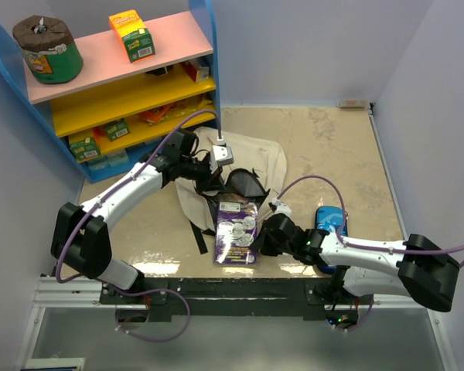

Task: Pack the student bag
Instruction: Place the book in the student bag.

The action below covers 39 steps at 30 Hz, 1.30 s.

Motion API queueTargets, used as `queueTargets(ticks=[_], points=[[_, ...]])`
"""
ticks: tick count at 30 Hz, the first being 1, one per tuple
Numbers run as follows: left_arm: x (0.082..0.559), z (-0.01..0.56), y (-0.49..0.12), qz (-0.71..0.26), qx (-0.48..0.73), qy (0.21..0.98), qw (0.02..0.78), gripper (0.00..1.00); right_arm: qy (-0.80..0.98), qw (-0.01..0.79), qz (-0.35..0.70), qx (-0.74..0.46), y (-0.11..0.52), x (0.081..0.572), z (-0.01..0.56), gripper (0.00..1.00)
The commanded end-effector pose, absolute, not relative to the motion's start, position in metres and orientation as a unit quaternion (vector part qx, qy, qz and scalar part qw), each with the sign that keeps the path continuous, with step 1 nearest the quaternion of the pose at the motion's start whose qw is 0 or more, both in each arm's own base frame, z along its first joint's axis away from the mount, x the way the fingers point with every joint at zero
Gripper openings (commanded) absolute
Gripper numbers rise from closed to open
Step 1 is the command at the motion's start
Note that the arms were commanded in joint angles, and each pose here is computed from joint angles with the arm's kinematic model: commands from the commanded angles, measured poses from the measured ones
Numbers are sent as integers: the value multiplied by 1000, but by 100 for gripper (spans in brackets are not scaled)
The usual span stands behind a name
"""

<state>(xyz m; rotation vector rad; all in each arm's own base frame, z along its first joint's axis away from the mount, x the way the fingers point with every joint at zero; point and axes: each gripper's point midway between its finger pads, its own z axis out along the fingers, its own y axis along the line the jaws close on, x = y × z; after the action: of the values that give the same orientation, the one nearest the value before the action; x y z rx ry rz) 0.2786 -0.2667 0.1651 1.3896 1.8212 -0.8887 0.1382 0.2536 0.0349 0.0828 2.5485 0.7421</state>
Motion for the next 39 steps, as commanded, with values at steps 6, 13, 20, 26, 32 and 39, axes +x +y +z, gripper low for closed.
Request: queueTargets(ticks=[6,13,20,26,32,39], points=[[255,188,-272,-370,578,638,348,0,872,264,395,114,284,180,84,0],[216,191,-268,-416,633,561,333,0,836,231,461,186,289,208,91,0],[202,185,-263,-431,655,545,298,0,777,251,523,243,309,258,145,0],[200,177,-261,-436,653,552,280,0,752,248,548,269,324,276,163,0],[204,192,-268,-440,647,542,305,0,751,280,509,314,316,283,145,0],[203,195,-269,-446,641,546,302,0,726,493,333,344,247,341,172,0]])
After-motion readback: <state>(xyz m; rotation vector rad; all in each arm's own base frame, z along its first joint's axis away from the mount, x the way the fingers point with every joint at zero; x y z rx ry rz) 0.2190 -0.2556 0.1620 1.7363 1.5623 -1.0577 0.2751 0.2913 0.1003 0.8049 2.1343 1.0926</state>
